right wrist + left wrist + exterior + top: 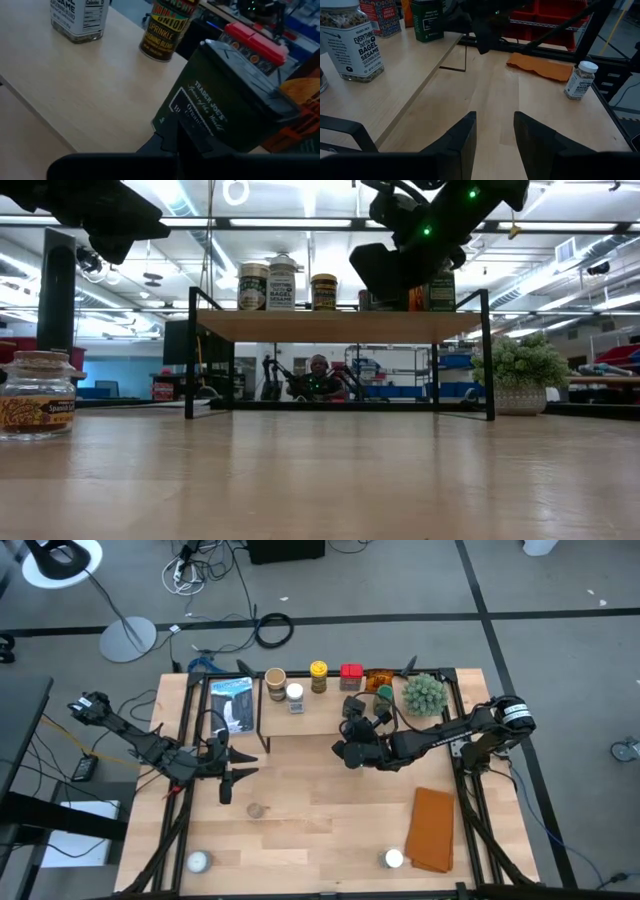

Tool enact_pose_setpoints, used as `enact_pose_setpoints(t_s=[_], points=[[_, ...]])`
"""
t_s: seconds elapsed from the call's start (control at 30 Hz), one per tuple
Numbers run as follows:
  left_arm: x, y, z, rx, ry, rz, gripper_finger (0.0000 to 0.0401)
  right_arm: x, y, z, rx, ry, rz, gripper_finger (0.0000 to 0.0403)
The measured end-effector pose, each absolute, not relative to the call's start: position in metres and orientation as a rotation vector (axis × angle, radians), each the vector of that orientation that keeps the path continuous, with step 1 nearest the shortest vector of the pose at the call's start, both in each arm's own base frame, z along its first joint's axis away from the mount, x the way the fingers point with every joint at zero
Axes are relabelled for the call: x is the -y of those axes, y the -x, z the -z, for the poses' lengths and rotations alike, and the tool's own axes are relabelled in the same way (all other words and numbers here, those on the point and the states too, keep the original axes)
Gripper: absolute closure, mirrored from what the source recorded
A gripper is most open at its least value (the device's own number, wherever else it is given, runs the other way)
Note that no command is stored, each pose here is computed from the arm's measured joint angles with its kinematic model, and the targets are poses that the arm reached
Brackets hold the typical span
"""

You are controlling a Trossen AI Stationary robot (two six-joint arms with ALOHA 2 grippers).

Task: Shelf spices
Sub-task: Adjust the black seasoning can on the shelf

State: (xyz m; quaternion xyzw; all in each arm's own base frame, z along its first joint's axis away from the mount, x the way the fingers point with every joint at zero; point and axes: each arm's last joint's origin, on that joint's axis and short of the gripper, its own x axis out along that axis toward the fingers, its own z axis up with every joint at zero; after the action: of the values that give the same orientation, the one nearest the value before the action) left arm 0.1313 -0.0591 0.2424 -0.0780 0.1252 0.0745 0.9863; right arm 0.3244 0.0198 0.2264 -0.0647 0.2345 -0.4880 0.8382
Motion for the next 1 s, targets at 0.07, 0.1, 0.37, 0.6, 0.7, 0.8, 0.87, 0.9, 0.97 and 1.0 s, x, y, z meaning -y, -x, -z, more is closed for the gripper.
enact_pose_setpoints(t_s=[0.07, 0.1, 0.37, 0.6, 0.7, 0.8, 0.87, 0.9, 0.97, 1.0], points=[[0.059, -0.131, -0.242, -0.251, 0.157, -0.150, 0.0266, -0.020, -0.324, -0.227, -0.499, 0.153, 1.036, 0.0403], [0.059, -0.131, -0.242, -0.251, 0.157, -0.150, 0.0266, -0.020, -0.324, -0.227, -0.498, 0.152, 1.035, 0.0403], [0.059, -0.131, -0.242, -0.251, 0.157, -0.149, 0.0266, -0.032, -0.327, -0.240, -0.498, 0.074, 0.928, 0.0403], [0.059, -0.131, -0.243, -0.250, 0.158, -0.149, 0.0266, -0.035, -0.318, -0.251, -0.562, -0.058, 0.907, 0.0403], [0.059, -0.131, -0.242, -0.251, 0.158, -0.149, 0.0266, -0.039, -0.312, -0.252, -0.607, -0.166, 0.901, 0.0403], [0.059, -0.131, -0.242, -0.252, 0.157, -0.150, 0.0266, -0.058, -0.303, -0.260, -0.558, -0.277, 0.877, 0.0403], [0.059, -0.131, -0.242, -0.253, 0.156, -0.150, 0.0266, -0.077, -0.292, -0.268, -0.503, -0.349, 0.841, 0.0403], [0.059, -0.131, -0.242, -0.253, 0.156, -0.150, 0.0266, -0.087, -0.285, -0.273, -0.473, -0.370, 0.829, 0.0403], [0.059, -0.131, -0.242, -0.255, 0.155, -0.150, 0.0266, -0.108, -0.267, -0.280, -0.407, -0.403, 0.813, 0.0403], [0.059, -0.131, -0.242, -0.254, 0.155, -0.150, 0.0266, -0.117, -0.257, -0.282, -0.377, -0.413, 0.809, 0.0403]])
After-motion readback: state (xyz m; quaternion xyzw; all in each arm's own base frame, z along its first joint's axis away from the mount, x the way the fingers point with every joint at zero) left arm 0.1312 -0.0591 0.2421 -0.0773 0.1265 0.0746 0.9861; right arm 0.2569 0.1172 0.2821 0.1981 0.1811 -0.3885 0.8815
